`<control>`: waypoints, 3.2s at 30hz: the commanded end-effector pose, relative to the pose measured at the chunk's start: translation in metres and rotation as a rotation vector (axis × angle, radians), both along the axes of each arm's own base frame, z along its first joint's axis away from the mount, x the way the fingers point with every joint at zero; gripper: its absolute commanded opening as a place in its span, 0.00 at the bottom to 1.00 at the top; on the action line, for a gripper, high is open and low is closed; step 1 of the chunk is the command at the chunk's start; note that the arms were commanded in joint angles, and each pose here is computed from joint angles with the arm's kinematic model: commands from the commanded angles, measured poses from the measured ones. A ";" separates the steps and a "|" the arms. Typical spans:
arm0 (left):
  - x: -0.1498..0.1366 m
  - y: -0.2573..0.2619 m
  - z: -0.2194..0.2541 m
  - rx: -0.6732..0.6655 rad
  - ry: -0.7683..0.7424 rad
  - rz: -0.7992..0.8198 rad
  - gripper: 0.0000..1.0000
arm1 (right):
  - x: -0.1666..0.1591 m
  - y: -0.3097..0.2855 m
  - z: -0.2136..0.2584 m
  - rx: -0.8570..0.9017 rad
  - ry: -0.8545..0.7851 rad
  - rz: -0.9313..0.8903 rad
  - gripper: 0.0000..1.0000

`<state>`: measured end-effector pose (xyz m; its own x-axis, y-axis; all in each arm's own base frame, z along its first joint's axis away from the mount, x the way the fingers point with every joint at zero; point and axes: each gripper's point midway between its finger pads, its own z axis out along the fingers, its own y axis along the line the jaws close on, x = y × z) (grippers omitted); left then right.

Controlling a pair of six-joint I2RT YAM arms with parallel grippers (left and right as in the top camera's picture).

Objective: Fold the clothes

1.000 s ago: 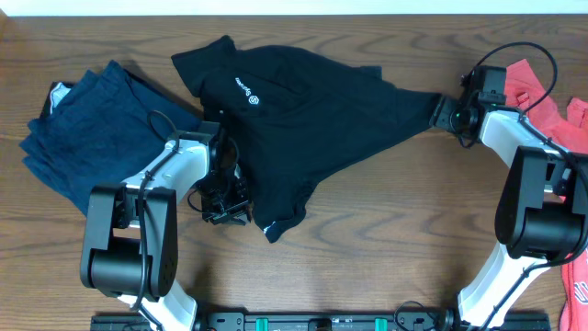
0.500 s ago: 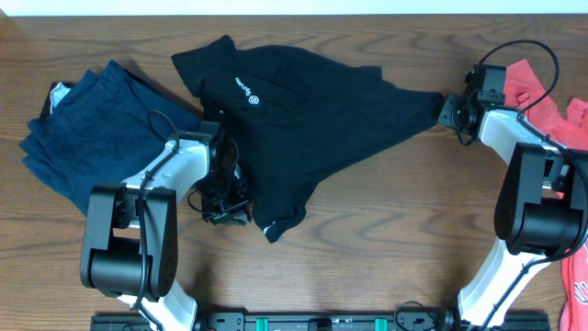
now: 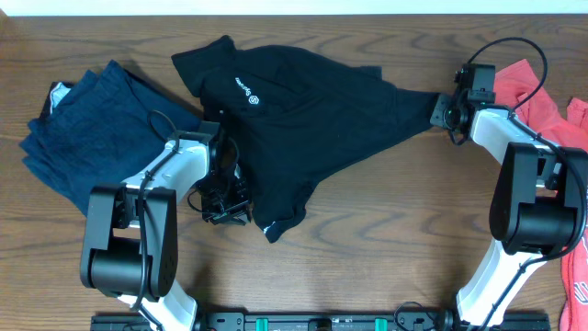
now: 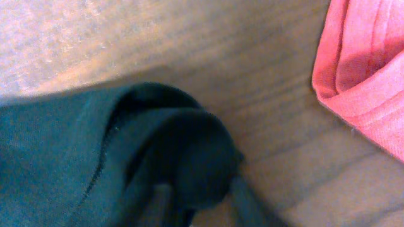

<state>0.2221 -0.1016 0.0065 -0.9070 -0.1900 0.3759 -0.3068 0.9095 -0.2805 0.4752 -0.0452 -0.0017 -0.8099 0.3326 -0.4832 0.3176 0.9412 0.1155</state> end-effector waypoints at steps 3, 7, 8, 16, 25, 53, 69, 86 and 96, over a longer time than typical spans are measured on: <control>-0.004 -0.001 0.001 -0.015 0.006 -0.003 0.12 | -0.037 -0.006 -0.041 -0.041 0.169 -0.032 0.01; -0.004 -0.001 0.001 -0.015 0.006 -0.003 0.12 | -0.055 -0.015 -0.034 -0.059 0.232 -0.059 0.01; -0.004 -0.001 0.001 -0.015 0.006 -0.003 0.12 | -0.059 -0.016 -0.030 -0.057 0.243 -0.062 0.01; -0.003 -0.002 0.001 -0.019 0.002 -0.002 0.67 | -0.091 -0.014 0.010 -0.054 0.316 -0.058 0.01; 0.017 -0.007 -0.003 -0.047 -0.092 -0.008 0.69 | -0.113 -0.012 0.011 -0.054 0.404 -0.031 0.01; 0.055 -0.022 0.045 -0.189 -0.338 -0.120 0.06 | -0.135 0.020 0.028 0.149 0.453 0.036 0.01; 0.080 0.046 0.391 -0.070 -1.321 -0.020 0.06 | -0.144 -0.003 0.314 0.145 -0.301 0.112 0.01; 0.058 0.055 0.468 -0.052 -1.504 0.057 0.06 | -0.189 -0.019 0.461 -0.106 -0.665 0.009 0.01; 0.154 0.034 0.403 -0.182 -1.304 0.005 0.06 | -0.095 -0.045 0.362 -0.005 -0.383 0.008 0.01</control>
